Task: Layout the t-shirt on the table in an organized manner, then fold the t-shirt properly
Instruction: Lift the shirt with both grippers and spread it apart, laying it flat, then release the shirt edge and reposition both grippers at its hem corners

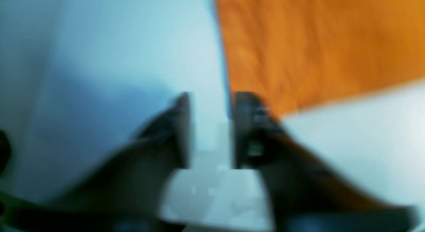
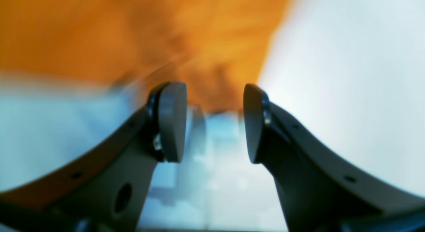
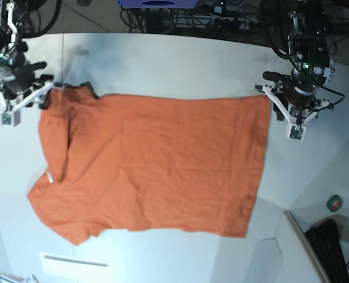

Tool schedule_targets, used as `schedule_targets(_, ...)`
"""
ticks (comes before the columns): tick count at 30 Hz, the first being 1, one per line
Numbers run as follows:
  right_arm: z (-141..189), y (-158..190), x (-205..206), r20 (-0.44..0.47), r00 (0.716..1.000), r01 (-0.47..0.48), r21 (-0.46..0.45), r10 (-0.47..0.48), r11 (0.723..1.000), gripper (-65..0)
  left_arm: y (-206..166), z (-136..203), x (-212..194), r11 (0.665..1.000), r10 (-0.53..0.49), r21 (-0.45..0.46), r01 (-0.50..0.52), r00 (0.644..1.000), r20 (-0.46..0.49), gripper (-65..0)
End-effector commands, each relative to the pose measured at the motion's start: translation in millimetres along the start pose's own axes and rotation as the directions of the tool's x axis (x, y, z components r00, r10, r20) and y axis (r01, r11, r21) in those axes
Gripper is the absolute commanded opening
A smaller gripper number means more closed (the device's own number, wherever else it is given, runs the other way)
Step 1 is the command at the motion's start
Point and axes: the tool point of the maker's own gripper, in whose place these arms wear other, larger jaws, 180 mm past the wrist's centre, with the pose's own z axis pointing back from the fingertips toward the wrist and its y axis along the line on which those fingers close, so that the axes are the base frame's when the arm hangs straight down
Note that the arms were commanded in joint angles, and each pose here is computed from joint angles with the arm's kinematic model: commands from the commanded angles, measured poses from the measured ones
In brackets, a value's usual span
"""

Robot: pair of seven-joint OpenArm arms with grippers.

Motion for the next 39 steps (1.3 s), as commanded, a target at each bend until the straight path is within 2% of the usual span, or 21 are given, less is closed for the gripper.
schedule_targets(1,-5,-13,21,0.055,0.998,0.014,-0.02,-0.013,1.0,-46.5,4,-3,22,1.0,0.023,0.011,-0.023,0.998,0.06,-65.0)
schedule_targets(4,-26,-23,17,0.004,1.0,-0.003,-0.003,0.003,1.0,-65.0,5,-30,38,0.997,0.07,0.001,-0.071,0.996,0.056,-65.0)
schedule_targets(7,-40,-18,8,-0.036,0.999,-0.012,0.037,0.014,0.999,-65.0,-6,-64,48,0.99,0.135,-0.031,-0.135,0.991,0.013,-65.0)
schedule_targets(12,-49,-18,-1,-0.069,0.998,0.015,0.038,-0.012,0.999,-65.0,-18,-102,41,0.979,0.186,-0.07,-0.192,0.978,-0.09,-65.0)
schedule_targets(15,-54,-18,-6,-0.087,0.996,0.027,0.04,-0.023,0.999,-65.0,-22,-111,36,0.976,0.198,-0.08,-0.204,0.977,-0.077,-65.0)
schedule_targets(25,-73,-31,-37,-0.185,0.978,0.099,0.003,-0.096,0.995,-65.0,-35,-108,-30,0.976,0.185,-0.085,-0.201,0.969,-0.166,-65.0)
schedule_targets(28,-67,-44,-56,-0.212,0.967,0.13,-0.075,-0.143,0.989,-65.0,-38,-105,-43,0.976,0.181,-0.086,-0.199,0.965,-0.188,-65.0)
schedule_targets(31,-53,-54,-65,-0.206,0.965,0.139,-0.133,-0.165,0.981,-65.0,-37,-104,-48,0.976,0.183,-0.084,-0.202,0.964,-0.195,-65.0)
schedule_targets(35,-37,-46,-78,-0.198,0.961,0.162,-0.161,-0.193,0.974,-65.0,-37,-105,-45,0.976,0.182,-0.084,-0.201,0.965,-0.19,-65.0)
schedule_targets(39,-25,-38,-86,-0.19,0.959,0.177,-0.167,-0.208,0.97,-65.0,-32,-101,-27,0.979,0.178,-0.079,-0.19,0.974,-0.14,-65.0)
